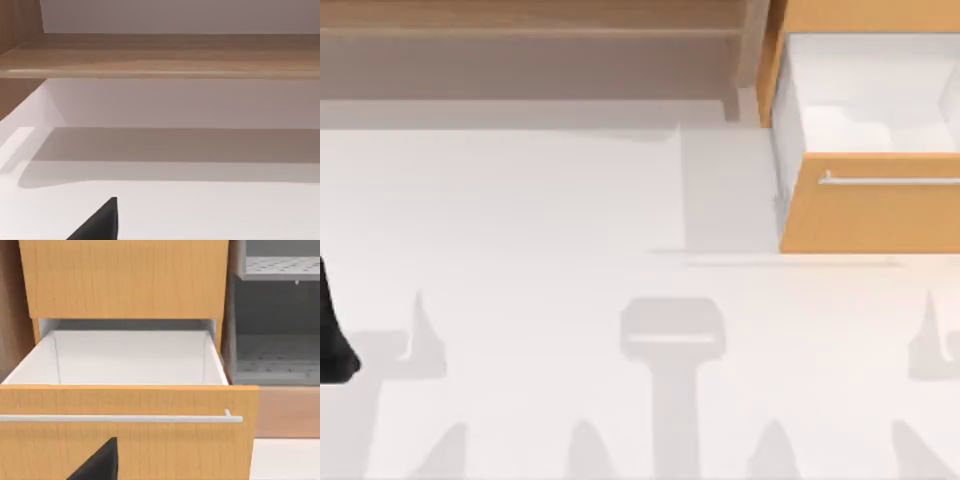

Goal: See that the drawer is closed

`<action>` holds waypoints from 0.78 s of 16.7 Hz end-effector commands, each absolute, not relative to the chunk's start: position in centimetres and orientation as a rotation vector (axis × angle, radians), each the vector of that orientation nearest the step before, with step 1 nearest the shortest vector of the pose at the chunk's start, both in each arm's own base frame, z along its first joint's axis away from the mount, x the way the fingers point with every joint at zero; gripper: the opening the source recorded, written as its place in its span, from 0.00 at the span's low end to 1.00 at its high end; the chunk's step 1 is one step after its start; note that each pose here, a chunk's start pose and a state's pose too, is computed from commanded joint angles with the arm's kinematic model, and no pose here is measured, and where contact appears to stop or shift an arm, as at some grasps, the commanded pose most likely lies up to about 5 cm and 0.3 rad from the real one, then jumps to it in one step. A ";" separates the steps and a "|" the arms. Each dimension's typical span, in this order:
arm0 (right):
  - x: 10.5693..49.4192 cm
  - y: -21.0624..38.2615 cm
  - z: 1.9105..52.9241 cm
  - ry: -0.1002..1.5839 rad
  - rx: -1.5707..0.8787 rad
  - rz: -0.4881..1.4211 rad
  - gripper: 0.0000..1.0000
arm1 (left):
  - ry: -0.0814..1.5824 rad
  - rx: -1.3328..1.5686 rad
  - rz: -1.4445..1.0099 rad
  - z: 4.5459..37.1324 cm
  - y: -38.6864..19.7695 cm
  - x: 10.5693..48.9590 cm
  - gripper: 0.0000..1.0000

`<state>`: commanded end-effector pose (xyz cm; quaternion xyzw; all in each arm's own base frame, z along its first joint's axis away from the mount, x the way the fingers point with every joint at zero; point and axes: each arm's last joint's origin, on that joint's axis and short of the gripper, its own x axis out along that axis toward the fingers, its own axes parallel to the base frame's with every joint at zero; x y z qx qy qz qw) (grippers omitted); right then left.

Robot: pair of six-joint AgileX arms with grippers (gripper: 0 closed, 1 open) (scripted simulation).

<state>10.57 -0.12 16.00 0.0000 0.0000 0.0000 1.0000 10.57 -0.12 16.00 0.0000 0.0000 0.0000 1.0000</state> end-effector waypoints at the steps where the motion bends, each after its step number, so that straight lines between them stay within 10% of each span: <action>1: 10.6 -0.1 16.0 0.000 0.000 0.000 1.00 | 0.000 0.000 0.000 16.0 -0.1 10.6 1.00; 13: 15.8 -2.5 23.1 -0.012 -0.005 -0.003 1.00 | 0.000 0.000 0.000 16.0 -0.1 10.6 1.00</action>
